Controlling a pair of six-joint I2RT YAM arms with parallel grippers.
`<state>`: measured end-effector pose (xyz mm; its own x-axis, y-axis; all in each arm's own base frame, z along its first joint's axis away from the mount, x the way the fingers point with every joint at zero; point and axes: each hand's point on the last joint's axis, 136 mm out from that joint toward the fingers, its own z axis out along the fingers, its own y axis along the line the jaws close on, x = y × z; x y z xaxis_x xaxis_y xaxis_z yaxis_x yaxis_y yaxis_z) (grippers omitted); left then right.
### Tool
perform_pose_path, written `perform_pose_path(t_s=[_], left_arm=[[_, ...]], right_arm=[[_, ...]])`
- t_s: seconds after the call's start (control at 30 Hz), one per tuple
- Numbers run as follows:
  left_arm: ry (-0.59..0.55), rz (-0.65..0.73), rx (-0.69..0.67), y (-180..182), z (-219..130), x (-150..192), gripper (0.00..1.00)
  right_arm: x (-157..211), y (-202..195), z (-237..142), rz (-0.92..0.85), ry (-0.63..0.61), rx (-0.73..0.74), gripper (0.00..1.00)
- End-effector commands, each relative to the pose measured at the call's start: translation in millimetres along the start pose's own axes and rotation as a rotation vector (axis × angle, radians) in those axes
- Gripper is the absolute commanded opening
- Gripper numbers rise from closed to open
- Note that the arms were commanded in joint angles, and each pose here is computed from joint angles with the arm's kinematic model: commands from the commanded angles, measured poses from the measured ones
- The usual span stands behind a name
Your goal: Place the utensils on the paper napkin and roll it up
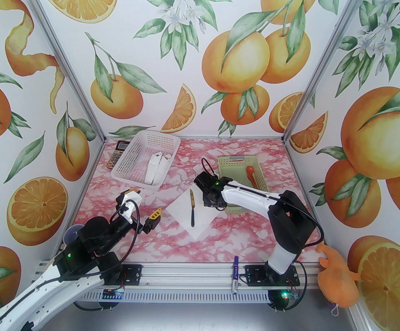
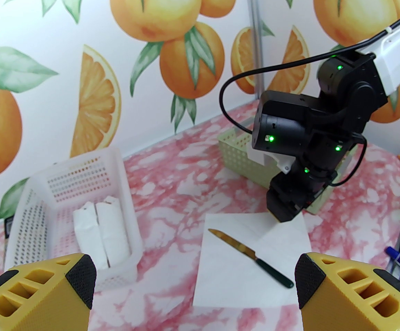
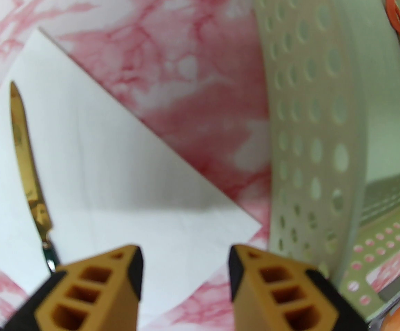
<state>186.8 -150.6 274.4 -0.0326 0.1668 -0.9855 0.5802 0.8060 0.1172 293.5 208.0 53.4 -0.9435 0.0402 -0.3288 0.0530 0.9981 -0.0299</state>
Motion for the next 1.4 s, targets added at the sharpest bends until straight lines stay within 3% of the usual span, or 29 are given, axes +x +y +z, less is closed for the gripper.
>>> perform_pose_path(t_s=[0.0, 0.2, 0.37, 0.7, 1.03, 1.37], left_arm=[[0.014, 0.02, -0.006, 0, 3, 5, 1.0], [0.02, 0.025, -0.011, 0, 4, 7, 1.0], [0.023, 0.019, -0.008, 0, 5, 6, 1.0], [0.005, 0.08, 0.014, -3, 9, -16, 1.0], [-0.004, 0.158, 0.058, -14, 26, -23, 1.0], [-0.024, 0.279, 0.143, -32, 40, -32, 1.0]], right_arm=[[-2, -12, -7, -0.01, -0.019, 0.025, 0.47], [-14, 14, -32, -0.045, -0.048, -0.128, 0.47], [-27, 14, -60, -0.087, -0.08, -0.149, 0.48], [-68, -32, -96, -0.109, -0.14, -0.167, 0.49], [-94, -106, -81, -0.113, -0.103, -0.018, 0.48], [-109, -150, -46, -0.097, -0.052, 0.104, 0.44]])
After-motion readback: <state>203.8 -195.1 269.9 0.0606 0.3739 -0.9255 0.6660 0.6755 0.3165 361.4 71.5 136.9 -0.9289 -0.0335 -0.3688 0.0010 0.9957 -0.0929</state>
